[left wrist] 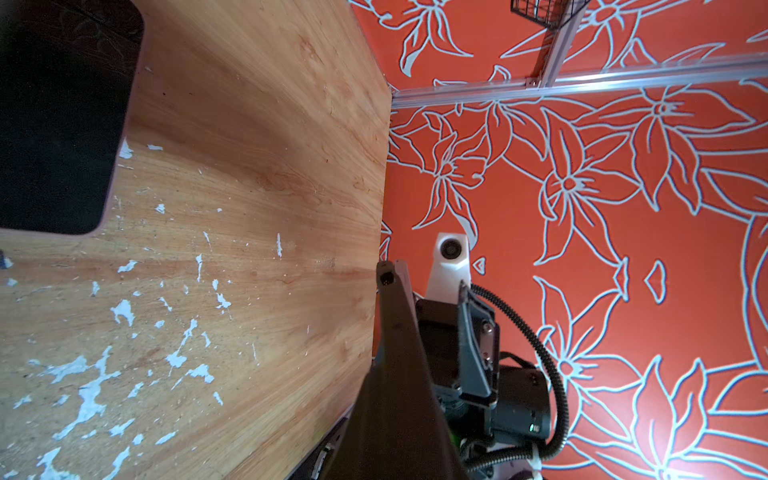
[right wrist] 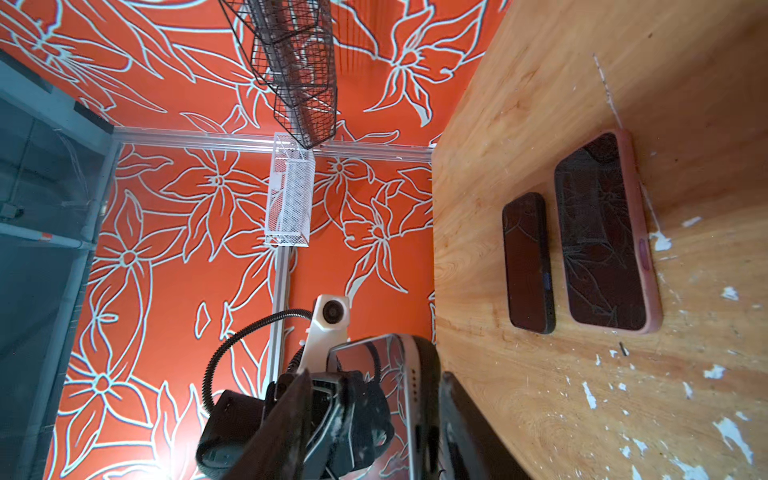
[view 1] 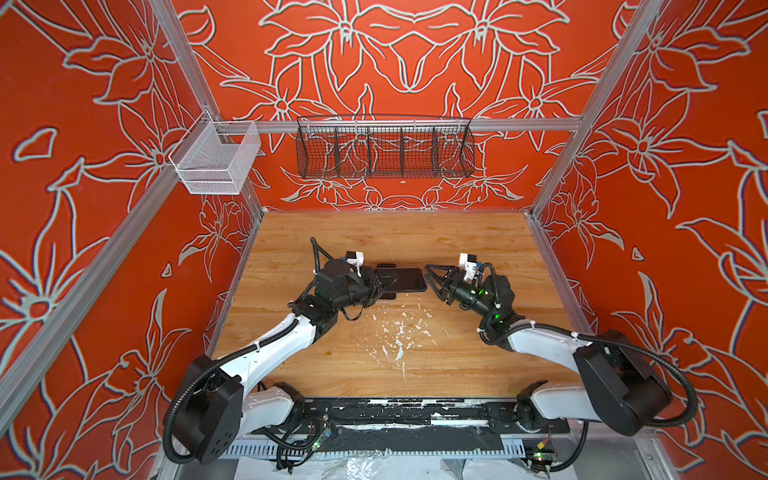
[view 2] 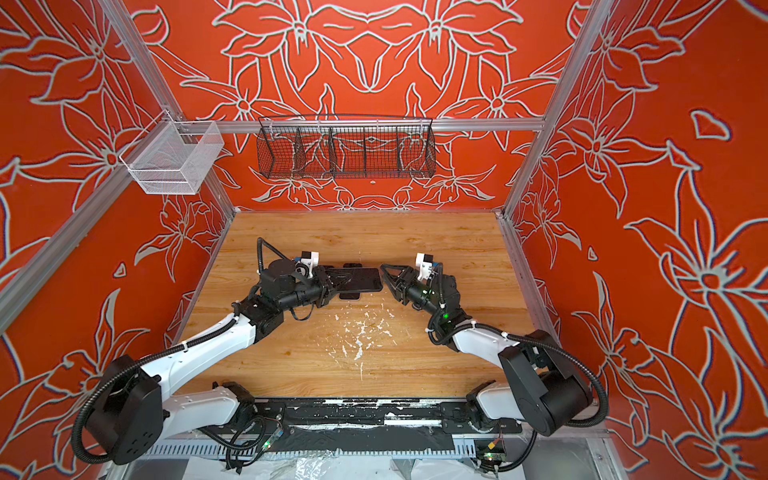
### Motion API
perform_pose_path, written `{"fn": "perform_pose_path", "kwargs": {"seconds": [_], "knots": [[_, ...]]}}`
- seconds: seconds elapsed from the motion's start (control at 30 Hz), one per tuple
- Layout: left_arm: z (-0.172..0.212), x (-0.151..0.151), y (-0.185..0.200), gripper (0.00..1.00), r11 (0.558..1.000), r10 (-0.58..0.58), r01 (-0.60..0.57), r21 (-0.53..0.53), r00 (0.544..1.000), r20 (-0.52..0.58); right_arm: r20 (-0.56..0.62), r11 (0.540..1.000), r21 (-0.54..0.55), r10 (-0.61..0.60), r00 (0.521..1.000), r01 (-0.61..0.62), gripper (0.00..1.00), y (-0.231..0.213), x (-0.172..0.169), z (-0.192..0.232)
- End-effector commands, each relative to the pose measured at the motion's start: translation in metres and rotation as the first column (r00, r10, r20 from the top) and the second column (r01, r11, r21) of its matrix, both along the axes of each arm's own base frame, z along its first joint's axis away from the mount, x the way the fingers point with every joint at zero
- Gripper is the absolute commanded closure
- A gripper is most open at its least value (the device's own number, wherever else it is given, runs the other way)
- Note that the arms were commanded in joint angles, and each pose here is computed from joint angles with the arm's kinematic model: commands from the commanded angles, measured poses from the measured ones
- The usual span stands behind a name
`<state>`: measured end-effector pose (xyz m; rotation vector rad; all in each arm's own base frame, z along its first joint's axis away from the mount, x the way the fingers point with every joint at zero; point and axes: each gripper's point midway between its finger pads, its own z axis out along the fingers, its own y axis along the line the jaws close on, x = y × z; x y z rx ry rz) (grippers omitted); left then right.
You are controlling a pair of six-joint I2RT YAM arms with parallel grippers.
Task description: Put the phone into the phone case
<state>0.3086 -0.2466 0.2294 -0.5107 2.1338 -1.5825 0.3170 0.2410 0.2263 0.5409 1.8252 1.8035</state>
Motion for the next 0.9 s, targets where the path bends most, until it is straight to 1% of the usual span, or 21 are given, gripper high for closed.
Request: {"fn": "perform_pose_path", "kwargs": {"seconds": [0.0,0.1,0.2,0.37,0.47,0.67,0.87], "knots": [[0.046,-0.008,-0.011,1.00,0.992,-0.123,0.128,-0.020,0.977,0.171,0.086,0.996,0.000,0.093,0.992,-0.093,0.48,0.009,-0.008,0.028],[0.052,-0.011,-0.016,1.00,0.985,-0.159,0.168,-0.027,0.967,0.199,0.099,0.992,-0.019,0.122,0.988,-0.121,0.47,0.013,-0.011,0.030],[0.059,-0.013,-0.019,1.00,0.980,-0.181,0.195,-0.038,0.956,0.231,0.095,0.993,-0.057,0.110,0.989,-0.105,0.46,0.007,-0.012,0.024],[0.069,-0.020,-0.023,1.00,0.968,-0.234,0.250,-0.024,0.933,0.272,0.097,0.989,-0.136,0.067,0.993,-0.053,0.42,-0.010,-0.017,0.021],[0.071,-0.024,-0.026,1.00,0.959,-0.267,0.282,-0.013,0.921,0.285,0.124,0.986,-0.152,0.088,0.988,-0.069,0.41,-0.012,-0.025,0.030],[0.071,-0.022,-0.029,1.00,0.954,-0.281,0.299,-0.013,0.913,0.297,0.177,0.971,-0.129,0.220,0.959,-0.199,0.47,0.001,-0.040,0.050],[0.071,-0.020,-0.031,1.00,0.952,-0.286,0.304,-0.018,0.911,0.297,0.199,0.975,-0.124,0.208,0.958,-0.186,0.61,-0.001,-0.043,0.057]]}}
